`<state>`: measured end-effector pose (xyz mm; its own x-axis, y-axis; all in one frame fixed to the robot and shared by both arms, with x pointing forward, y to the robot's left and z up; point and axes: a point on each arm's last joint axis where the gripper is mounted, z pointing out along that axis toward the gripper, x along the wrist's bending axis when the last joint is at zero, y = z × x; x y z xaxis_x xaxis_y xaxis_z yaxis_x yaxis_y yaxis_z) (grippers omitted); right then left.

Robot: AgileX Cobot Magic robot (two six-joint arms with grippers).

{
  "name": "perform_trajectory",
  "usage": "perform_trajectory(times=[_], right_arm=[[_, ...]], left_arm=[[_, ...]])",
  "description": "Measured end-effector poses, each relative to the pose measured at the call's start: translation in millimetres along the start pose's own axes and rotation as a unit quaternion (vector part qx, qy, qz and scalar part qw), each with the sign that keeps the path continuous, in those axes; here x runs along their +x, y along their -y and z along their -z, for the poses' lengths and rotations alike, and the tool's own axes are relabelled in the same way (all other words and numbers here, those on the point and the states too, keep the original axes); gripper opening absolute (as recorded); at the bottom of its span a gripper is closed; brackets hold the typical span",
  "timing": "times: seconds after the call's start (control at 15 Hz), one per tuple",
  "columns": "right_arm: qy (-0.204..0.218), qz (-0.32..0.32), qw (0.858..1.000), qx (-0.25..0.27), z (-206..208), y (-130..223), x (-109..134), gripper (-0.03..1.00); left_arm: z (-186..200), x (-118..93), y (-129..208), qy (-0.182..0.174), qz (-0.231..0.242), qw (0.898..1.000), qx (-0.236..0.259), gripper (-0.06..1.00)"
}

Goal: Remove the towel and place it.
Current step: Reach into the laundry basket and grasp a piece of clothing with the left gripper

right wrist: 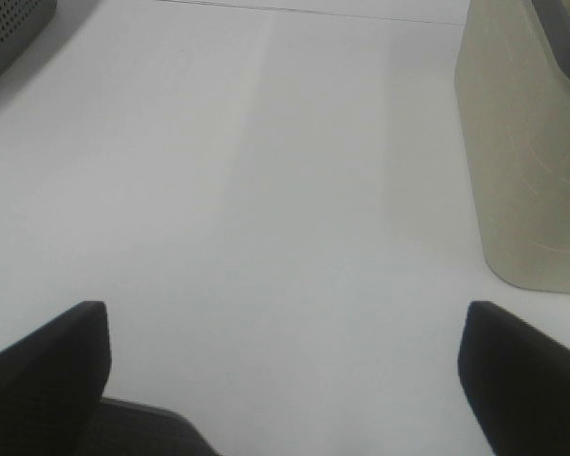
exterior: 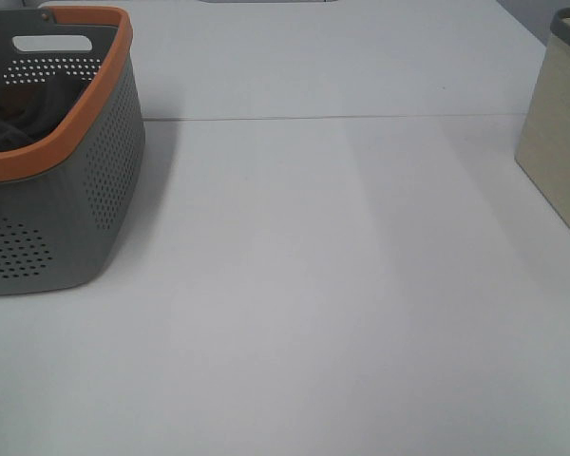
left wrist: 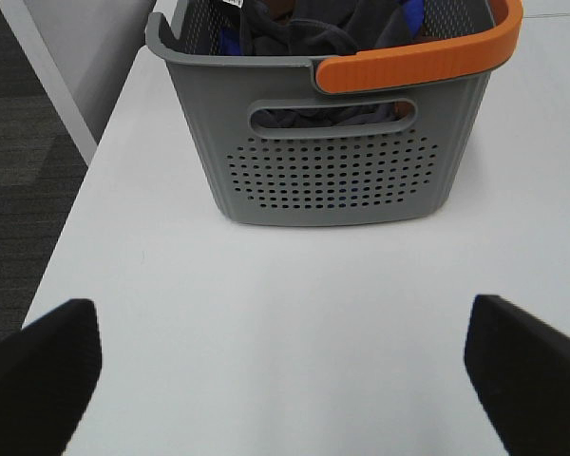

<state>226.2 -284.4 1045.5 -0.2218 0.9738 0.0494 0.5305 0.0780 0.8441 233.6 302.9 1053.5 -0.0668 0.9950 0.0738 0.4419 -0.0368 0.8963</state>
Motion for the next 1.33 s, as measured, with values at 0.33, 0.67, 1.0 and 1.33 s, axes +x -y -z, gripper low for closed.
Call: perform_trajectory(times=[0.33, 0.67, 1.0, 1.33], right_arm=[[0.0, 0.0, 1.0, 0.0, 0.0, 0.0, 0.0, 0.89], [0.0, 0.0, 1.0, 0.0, 0.0, 0.0, 0.0, 0.89], [0.0, 0.0, 1.0, 0.0, 0.0, 0.0, 0.0, 0.89], [0.0, 0.0, 1.0, 0.0, 0.0, 0.0, 0.0, 0.88]], left_arm=[[0.0, -4.7, -0.3, 0.026, 0.034, 0.999, -0.001, 0.98], [0.1, -4.9, -0.3, 0.027, 0.037, 0.999, -0.001, 0.98], [0.1, -5.1, -0.3, 0.028, 0.032, 0.999, -0.001, 0.98], [0.0, -4.6, -0.3, 0.025, 0.03, 0.999, -0.001, 0.98]])
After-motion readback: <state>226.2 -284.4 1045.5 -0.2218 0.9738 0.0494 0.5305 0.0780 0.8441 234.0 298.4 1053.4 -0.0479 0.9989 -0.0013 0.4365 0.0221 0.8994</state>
